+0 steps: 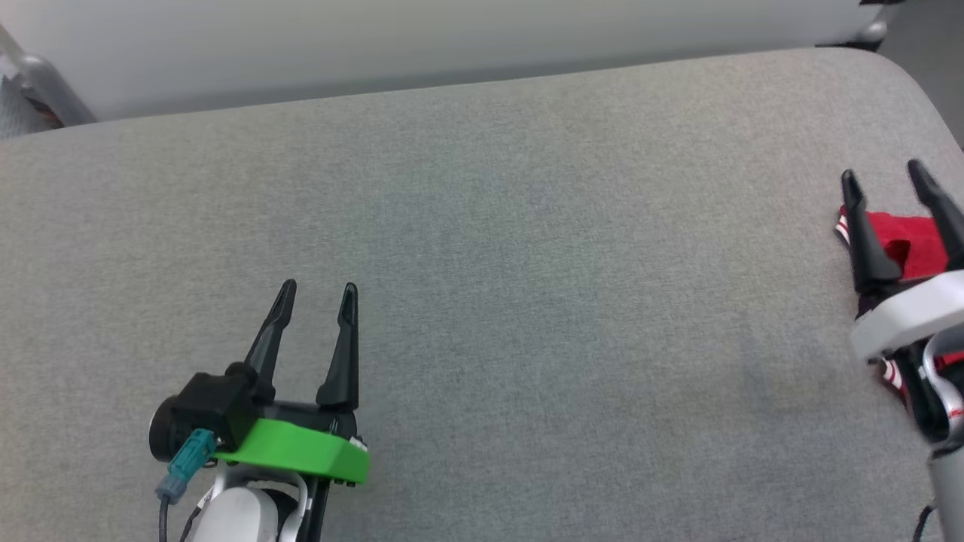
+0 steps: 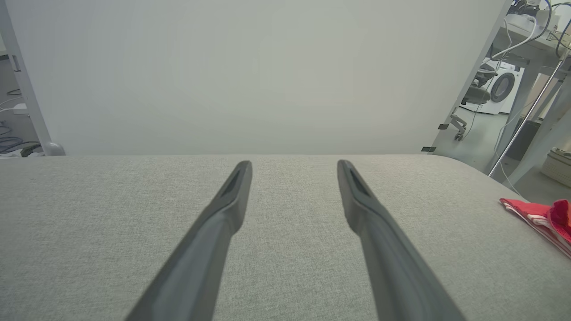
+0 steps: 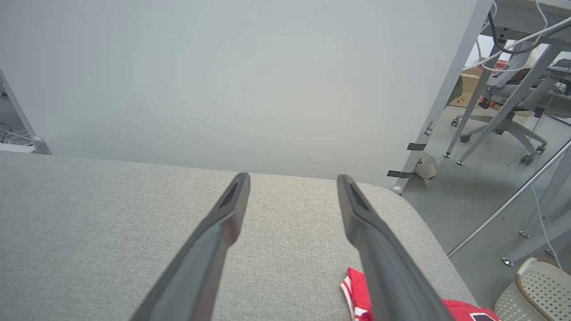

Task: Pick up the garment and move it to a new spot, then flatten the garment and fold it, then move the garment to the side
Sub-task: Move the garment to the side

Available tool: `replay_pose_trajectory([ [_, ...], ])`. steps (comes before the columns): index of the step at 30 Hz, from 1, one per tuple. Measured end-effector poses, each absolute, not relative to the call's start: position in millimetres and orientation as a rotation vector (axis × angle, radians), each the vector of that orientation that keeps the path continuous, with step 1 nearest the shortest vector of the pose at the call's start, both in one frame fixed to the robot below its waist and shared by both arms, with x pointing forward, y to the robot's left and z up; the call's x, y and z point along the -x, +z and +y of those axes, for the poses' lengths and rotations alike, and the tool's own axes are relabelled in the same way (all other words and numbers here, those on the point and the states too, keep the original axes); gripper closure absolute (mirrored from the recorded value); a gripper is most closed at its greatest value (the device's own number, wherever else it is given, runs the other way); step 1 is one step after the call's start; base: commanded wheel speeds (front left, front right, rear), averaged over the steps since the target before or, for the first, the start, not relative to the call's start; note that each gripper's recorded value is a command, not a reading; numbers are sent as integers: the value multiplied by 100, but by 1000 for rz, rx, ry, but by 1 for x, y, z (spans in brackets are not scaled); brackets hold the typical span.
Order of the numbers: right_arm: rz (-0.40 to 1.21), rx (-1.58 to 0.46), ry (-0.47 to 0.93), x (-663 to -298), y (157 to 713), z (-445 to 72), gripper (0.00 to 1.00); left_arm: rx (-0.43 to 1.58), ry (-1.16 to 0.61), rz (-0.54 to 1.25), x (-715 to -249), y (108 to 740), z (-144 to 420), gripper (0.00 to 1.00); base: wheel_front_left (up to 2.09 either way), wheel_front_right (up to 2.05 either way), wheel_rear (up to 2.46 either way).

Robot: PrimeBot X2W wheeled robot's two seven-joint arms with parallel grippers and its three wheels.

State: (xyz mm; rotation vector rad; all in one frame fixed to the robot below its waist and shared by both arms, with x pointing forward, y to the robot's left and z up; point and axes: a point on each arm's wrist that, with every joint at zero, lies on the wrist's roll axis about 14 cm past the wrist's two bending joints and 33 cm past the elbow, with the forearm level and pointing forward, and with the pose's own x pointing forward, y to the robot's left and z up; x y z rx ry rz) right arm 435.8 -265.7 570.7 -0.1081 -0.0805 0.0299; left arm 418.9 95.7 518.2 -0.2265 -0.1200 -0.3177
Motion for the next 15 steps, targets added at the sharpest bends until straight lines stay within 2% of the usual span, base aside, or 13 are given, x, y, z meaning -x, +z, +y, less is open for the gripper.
replay_pose_trajectory([
  [8,-167,-128,93,-403,553,-202,0,240,-223,-117,-389,520,125,0,0,0,0],
  [15,-192,-185,123,-390,548,-176,0,233,-166,-132,-374,525,143,0,0,0,0],
])
